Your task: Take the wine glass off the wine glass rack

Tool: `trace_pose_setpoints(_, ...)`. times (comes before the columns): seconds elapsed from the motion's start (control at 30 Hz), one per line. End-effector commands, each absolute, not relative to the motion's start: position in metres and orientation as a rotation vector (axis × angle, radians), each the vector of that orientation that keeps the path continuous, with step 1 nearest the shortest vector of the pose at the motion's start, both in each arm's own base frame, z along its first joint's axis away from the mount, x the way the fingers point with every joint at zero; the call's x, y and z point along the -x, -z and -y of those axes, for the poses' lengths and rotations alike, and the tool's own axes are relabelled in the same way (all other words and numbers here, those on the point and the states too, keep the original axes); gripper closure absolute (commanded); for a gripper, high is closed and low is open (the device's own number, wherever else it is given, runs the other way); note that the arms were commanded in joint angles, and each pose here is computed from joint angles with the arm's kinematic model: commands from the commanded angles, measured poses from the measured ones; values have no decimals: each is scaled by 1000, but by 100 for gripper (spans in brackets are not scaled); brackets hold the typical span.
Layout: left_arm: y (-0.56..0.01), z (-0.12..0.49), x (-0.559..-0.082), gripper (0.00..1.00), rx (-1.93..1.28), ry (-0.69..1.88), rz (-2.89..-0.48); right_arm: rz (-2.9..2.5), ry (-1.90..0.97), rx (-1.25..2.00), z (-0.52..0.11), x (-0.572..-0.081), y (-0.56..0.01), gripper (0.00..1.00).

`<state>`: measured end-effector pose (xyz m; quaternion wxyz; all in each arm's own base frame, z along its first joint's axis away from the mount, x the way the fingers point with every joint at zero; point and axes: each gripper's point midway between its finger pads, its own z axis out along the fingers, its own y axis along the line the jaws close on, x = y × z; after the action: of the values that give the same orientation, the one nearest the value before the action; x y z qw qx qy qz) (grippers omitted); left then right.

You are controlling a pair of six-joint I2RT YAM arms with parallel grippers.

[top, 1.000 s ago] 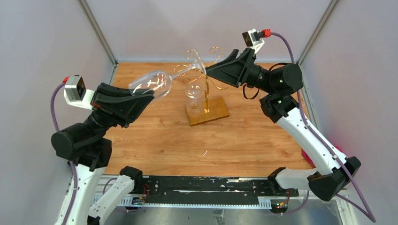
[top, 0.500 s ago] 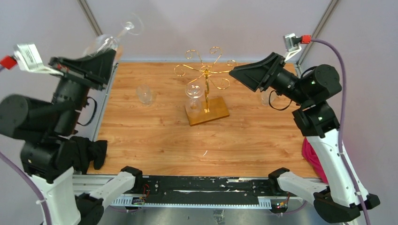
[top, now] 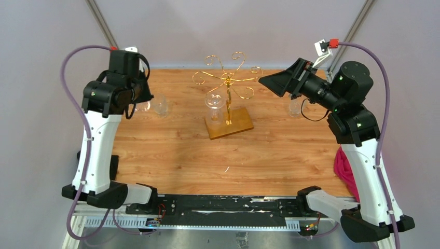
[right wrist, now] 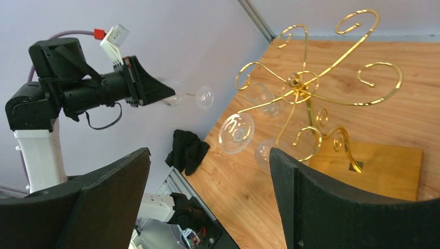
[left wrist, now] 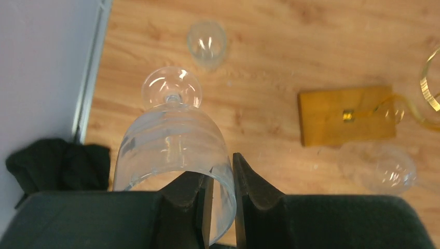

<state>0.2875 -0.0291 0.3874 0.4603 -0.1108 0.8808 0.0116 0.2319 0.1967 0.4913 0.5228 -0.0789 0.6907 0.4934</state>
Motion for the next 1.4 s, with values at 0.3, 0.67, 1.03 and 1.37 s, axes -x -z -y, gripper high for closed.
trace_pose_setpoints(0.3,-263,64,-301,100,249,283,-2393,-1761,-1171,192,-185,-246,-455,10)
trace_pose_setpoints(0.67,-196,34,-344,100,364,231,-2478,-1787,-1152,158,-180,-256,-437,9)
trace_pose_setpoints(1.03,-170,21,-363,100,373,171,-2544,-1799,-1172,131,-181,-265,-426,9)
trace_pose_setpoints(1.37,-149,8,-350,89,439,132,-2563,-1798,-1192,130,-182,-263,-425,9)
